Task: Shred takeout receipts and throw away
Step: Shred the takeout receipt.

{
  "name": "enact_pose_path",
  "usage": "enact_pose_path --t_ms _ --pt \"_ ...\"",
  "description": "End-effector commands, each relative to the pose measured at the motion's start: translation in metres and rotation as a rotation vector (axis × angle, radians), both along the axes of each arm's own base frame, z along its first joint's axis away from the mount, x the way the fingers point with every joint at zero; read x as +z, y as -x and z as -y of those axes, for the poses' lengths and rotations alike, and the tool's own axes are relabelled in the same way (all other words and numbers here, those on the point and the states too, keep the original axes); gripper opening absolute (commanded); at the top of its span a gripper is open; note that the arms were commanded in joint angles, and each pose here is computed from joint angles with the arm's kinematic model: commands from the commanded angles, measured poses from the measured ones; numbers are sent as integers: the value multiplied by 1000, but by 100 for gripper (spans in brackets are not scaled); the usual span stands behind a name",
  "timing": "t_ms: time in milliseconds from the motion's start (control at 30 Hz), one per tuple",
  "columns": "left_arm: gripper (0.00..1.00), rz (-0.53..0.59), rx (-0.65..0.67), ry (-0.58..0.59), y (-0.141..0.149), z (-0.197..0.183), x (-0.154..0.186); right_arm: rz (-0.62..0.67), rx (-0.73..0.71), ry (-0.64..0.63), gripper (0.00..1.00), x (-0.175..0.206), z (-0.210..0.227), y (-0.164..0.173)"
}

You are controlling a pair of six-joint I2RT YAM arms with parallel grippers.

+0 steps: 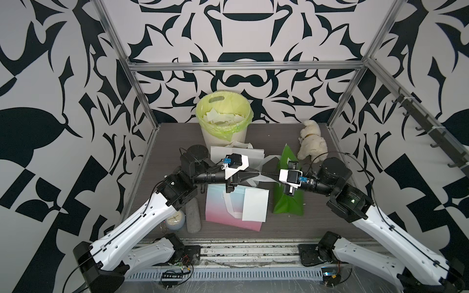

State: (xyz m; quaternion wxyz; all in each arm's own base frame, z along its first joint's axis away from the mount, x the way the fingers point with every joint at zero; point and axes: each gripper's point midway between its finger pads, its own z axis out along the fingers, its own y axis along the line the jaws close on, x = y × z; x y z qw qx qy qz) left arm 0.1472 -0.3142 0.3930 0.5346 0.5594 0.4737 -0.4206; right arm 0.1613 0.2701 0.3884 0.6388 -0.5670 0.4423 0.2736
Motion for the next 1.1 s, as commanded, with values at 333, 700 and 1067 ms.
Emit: enact_pose_path --t_ms 333,700,1067 --pt "16 -22 -1 15 -3 5 5 46 -12 -46 0 13 3 3" --pt "0 -127 22 116 -7 5 37 115 -81 -12 0 4 7 -8" --pt "0 -331 154 219 -39 9 54 251 -97 22 0 -3 12 -2"
